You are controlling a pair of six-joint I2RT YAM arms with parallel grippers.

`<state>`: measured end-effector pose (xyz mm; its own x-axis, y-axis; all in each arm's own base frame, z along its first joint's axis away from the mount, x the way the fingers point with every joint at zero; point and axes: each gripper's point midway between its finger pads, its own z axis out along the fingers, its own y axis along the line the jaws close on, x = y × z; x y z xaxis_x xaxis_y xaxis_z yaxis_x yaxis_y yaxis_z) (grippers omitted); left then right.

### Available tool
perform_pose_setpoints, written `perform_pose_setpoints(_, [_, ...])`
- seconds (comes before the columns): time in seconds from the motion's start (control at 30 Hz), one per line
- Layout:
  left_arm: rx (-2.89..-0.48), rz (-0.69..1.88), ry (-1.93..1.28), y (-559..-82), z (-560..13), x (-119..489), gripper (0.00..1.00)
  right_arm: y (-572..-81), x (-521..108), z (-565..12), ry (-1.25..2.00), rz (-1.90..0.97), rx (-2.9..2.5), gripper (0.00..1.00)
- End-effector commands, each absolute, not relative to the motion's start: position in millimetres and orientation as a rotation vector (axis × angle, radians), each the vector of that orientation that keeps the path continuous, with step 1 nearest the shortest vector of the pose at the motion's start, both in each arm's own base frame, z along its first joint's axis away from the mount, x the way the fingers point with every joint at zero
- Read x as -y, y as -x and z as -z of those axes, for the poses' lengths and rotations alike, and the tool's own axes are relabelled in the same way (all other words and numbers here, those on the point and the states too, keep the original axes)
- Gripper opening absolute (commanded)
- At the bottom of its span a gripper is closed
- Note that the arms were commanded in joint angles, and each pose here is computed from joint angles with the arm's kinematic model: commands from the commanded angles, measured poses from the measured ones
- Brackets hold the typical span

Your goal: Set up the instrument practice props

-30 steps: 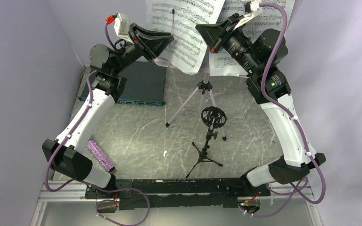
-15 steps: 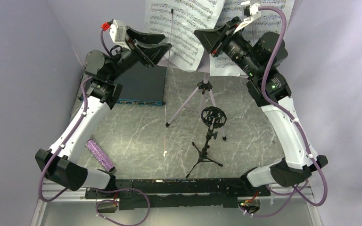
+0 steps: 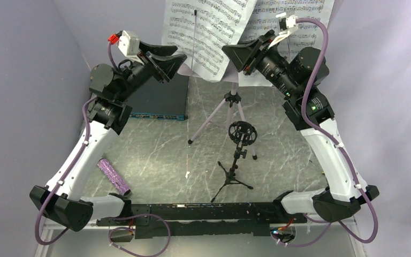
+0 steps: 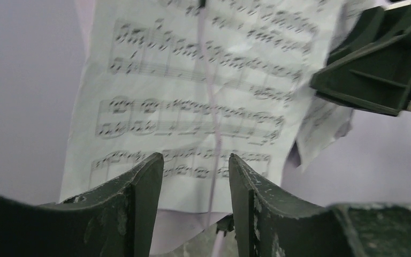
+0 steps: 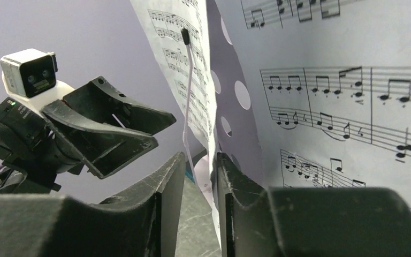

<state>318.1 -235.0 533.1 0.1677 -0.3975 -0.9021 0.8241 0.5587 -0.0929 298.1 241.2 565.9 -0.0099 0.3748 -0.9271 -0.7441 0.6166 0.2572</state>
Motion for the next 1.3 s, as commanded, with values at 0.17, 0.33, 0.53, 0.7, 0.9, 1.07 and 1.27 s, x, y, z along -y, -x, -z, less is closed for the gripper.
perform_pose_setpoints(0.17, [-1.26,0.608,-0.315,-347.1,-521.9,190.3,0.53,-297.1,-240.1,-579.9,0.342,-0.92,-1.264,0.13])
perform_pose_setpoints(0.33, [-1.346,0.459,-0.322,-355.7,-511.2,173.5,0.62,-293.6,-234.9,-593.0,0.342,-0.898,-1.241,0.0])
perform_pose_setpoints(0.53, [-1.357,0.474,-0.395,-353.1,-502.7,180.8,0.62,-286.6,-224.7,-605.6,0.324,-0.87,-1.198,0.0])
perform_pose_setpoints(0.7, [-1.34,0.579,-0.499,-346.9,-498.7,199.1,0.61,-286.7,-226.3,-608.2,0.337,-0.869,-1.193,0.0])
perform_pose_setpoints(0.9, [-1.321,0.667,-0.546,-346.7,-493.6,209.1,0.59,-287.0,-229.3,-613.6,0.357,-0.871,-1.187,0.0])
perform_pose_setpoints(1.07, [-1.303,0.733,-0.584,-348.0,-490.8,218.4,0.59,-288.3,-232.2,-614.3,0.369,-0.875,-1.188,0.0])
perform_pose_setpoints(1.27, [-1.298,0.756,-0.592,-349.6,-489.0,221.4,0.59,-292.3,-234.7,-611.8,0.376,-0.871,-1.195,0.0])
